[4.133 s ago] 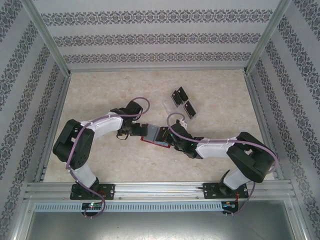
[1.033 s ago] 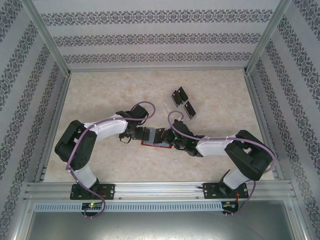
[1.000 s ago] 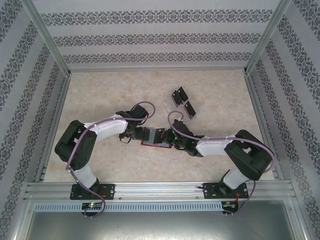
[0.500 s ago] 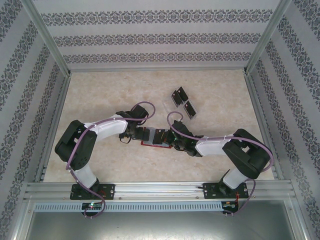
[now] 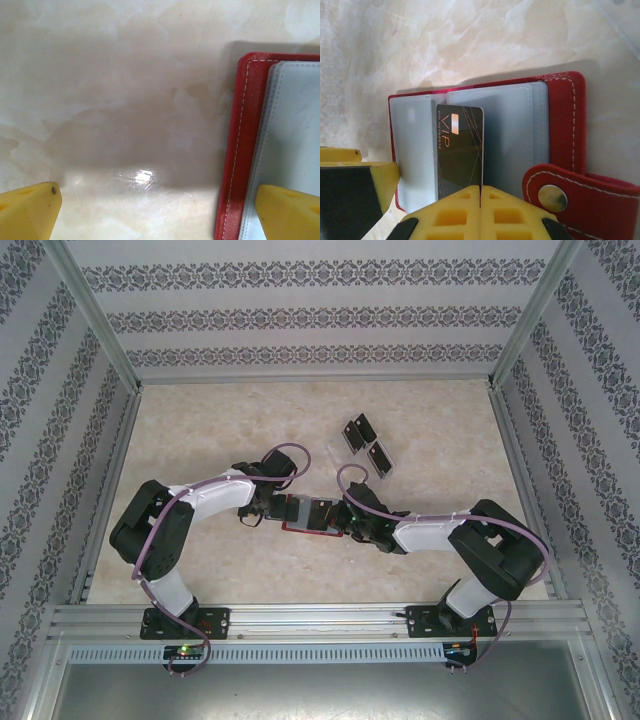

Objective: Put the credit cards into the card holder

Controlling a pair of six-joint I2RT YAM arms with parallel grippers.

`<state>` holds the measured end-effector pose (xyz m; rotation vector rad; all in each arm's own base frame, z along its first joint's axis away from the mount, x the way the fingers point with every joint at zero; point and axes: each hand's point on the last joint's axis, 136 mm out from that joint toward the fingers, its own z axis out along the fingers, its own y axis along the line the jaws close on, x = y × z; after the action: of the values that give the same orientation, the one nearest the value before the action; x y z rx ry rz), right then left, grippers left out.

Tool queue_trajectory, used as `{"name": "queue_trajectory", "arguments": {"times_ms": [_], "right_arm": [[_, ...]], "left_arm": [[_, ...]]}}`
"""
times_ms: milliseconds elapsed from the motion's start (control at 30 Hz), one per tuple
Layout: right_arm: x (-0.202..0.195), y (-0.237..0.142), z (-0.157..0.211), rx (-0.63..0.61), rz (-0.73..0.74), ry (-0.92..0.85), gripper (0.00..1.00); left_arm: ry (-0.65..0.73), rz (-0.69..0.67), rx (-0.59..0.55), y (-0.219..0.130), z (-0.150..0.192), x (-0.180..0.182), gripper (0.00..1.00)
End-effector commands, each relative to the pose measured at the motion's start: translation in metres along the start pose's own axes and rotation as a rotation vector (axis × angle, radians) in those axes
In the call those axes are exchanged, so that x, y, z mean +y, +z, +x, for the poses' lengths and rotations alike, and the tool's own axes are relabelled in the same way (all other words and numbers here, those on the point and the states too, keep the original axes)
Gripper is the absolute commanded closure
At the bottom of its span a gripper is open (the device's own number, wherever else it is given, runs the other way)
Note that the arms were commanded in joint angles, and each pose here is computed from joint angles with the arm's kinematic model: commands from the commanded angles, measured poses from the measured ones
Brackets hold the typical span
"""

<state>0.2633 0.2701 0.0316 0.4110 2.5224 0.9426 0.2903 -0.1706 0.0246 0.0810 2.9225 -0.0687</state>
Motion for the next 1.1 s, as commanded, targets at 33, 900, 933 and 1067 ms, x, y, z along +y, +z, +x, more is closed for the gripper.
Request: {"name": "queue_trajectory", "arguments": {"times_ms": [33,900,933,1067], "right_arm": [[-0.004,0.007,0.002,0.027,0.024,-0.014,1.0],[-0.001,0.009,-0.007,0.002,0.038,-0.017,1.0],[-0.001,0.009,-0.007,0.001,0.037,-0.016,1.0],[0.0,0.01,-0.006,0.006,0.034,-0.018,1.0]], "left_arm": [[0.007,-0.009,0.02,0.005,0.003,0.004,0.0],[0.013,-0.014,0.014,0.003,0.004,0.006,0.0],[0.013,-0.015,0.013,0.003,0.004,0.006,0.0],[0.015,-0.045,0.002,-0.002,0.003,0.013,0.0]]}}
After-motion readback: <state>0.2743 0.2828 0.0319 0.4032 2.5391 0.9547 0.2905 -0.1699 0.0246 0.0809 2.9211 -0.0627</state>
